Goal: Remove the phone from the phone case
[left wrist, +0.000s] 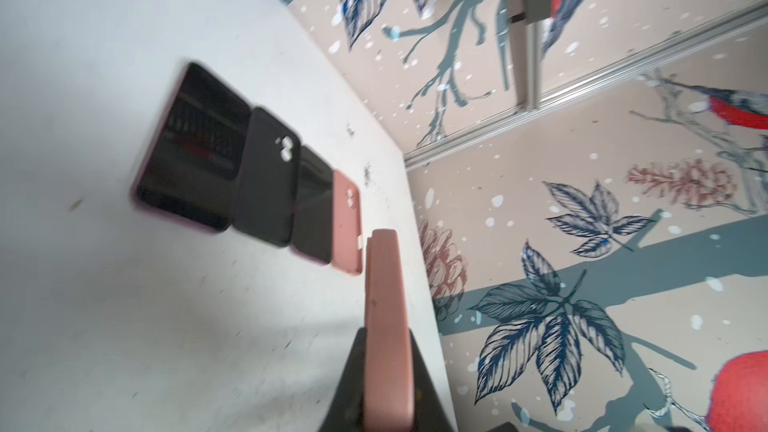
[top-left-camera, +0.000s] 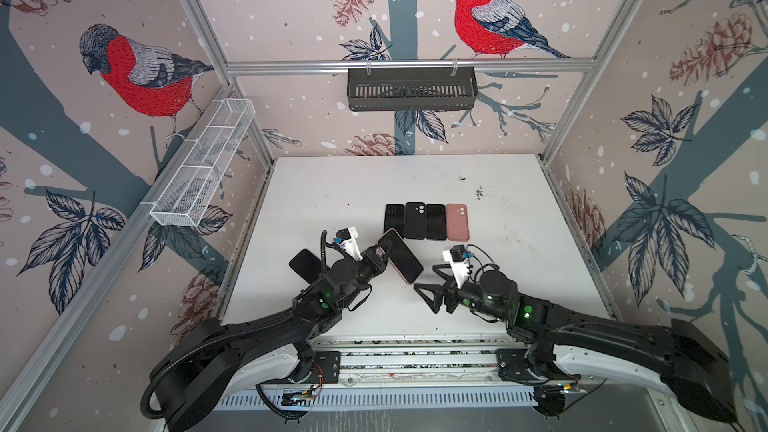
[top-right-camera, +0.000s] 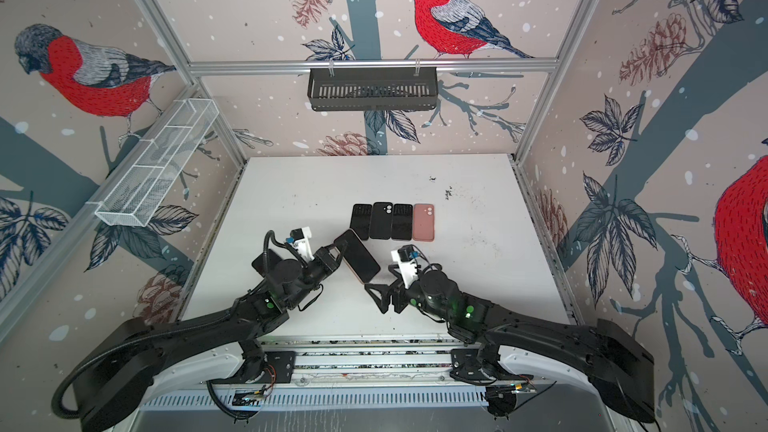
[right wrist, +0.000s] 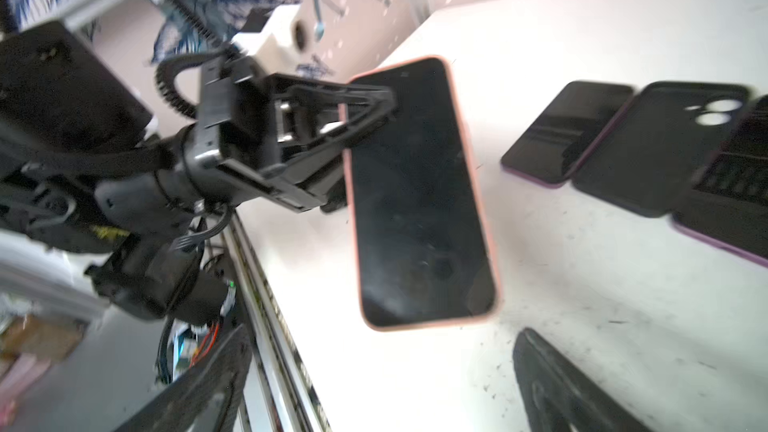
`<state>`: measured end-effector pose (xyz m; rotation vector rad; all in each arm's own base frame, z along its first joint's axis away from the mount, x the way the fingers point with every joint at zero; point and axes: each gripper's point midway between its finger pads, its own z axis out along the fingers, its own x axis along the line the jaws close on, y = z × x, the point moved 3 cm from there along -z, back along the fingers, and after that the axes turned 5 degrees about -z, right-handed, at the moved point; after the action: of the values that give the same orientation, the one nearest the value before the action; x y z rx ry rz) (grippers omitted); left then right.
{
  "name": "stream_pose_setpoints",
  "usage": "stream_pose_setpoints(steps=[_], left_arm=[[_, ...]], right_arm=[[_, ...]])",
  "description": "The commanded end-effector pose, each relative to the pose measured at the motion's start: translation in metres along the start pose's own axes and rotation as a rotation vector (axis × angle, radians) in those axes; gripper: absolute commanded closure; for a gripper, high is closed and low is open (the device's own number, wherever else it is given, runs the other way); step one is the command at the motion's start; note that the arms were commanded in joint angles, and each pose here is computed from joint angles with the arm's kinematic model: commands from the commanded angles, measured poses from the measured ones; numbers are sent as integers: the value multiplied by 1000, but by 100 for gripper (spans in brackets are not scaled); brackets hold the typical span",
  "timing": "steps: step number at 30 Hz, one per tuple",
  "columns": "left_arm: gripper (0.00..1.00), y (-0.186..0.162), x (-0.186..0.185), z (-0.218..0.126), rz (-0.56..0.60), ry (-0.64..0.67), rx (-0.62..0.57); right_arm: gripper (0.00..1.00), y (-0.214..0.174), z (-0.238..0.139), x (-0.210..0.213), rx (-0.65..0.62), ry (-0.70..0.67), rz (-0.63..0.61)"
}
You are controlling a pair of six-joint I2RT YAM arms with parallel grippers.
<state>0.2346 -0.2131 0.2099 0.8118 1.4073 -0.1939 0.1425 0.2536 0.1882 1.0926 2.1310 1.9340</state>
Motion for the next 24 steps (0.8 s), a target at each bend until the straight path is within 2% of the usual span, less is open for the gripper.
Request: stream_pose_setpoints(steps=[1,5,11,20,24], left_arm=[[100,22,-46,-7,88,-140,-75],[100,30,-89,-13,78,-298,-80],[100,28,-119,-14,9,-476,-42],[100,25,-126,-13,-26,-533,-14],[100,23,-125,-14,-33,-544,-6]], right_arm=[[0,25,-21,1,-161,25,101],[1,43,-41,12,-268,165,134],[1,55,-51,19,-324,330,168],[6,55,-46,29,-322,435,170],[11,55,-36,37,-272,477,160]])
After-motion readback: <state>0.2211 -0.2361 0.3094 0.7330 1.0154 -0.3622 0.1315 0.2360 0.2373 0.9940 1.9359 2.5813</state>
